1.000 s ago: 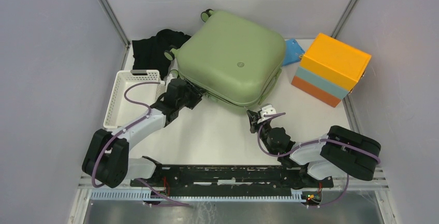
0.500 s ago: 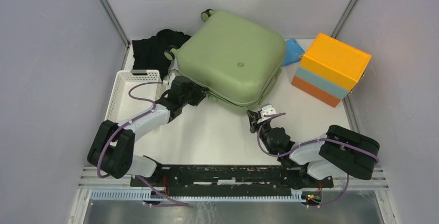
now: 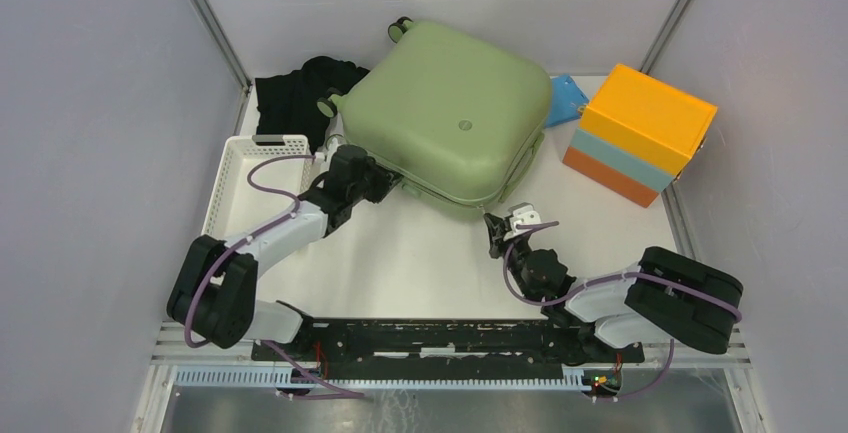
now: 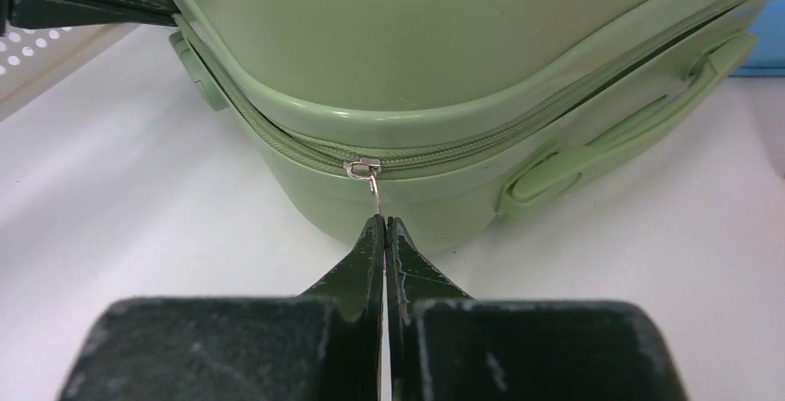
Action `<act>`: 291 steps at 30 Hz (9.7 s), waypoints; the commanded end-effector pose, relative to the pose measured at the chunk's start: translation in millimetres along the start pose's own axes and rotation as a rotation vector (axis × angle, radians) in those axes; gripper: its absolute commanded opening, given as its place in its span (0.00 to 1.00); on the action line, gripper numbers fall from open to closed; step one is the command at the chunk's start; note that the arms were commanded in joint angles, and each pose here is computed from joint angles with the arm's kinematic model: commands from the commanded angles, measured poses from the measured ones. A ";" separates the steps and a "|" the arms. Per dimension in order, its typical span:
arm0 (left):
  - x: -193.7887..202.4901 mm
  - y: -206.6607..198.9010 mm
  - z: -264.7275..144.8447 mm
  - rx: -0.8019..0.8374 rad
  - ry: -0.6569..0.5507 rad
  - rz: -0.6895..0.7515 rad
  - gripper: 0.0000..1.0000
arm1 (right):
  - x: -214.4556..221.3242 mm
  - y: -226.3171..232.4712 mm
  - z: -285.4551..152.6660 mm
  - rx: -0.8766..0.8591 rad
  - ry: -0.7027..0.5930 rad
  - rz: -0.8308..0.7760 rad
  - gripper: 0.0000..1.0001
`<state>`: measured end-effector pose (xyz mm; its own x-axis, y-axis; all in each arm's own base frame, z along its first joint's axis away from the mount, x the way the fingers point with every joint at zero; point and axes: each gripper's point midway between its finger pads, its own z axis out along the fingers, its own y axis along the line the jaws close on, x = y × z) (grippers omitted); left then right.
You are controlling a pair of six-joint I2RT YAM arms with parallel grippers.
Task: Open, take out, and arrange the luggage
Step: Unzip the luggage at the center of the board.
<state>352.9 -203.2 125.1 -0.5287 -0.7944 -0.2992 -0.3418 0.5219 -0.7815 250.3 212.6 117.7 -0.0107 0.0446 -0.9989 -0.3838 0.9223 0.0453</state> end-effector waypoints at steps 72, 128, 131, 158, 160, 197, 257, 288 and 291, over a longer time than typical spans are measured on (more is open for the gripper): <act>12.2 -31.6 -16.3 0.254 0.080 0.138 0.60 | 13.2 -73.8 3.1 0.198 0.061 -0.050 0.00; -22.9 55.0 -23.6 -0.246 -0.035 0.403 0.10 | -5.1 -26.2 -11.2 -0.222 -0.046 -0.143 0.73; -23.8 53.8 -27.3 -0.238 -0.036 0.417 0.10 | -2.5 -19.3 -6.4 -0.264 -0.035 -0.187 0.75; 20.7 -19.7 -63.8 0.263 0.119 0.398 0.47 | -40.8 -27.3 43.3 -0.348 -0.148 -0.148 0.52; 22.6 -21.1 -63.2 0.272 0.127 0.394 0.47 | -38.1 -28.5 46.7 -0.344 -0.131 -0.152 0.47; 49.4 -22.2 -19.4 0.240 0.177 0.295 0.49 | -10.2 -43.6 44.1 -0.281 -0.024 -0.198 0.07; 45.4 40.7 4.6 -0.123 0.087 0.328 0.03 | -0.4 -100.9 42.1 0.023 0.079 -0.262 0.00; 56.0 -41.7 -52.8 0.354 0.214 0.369 0.43 | -8.9 -126.2 53.3 0.147 0.235 -0.375 0.00; 63.0 -47.2 -45.1 0.360 0.222 0.344 0.49 | -7.5 -124.2 53.3 0.140 0.229 -0.361 0.00</act>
<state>292.2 -240.5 142.5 -0.7406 -0.4643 -0.4857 0.0819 0.6550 -0.7512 339.2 140.1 120.2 -0.0672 -0.3370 -0.9391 -0.3753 0.8806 -0.2892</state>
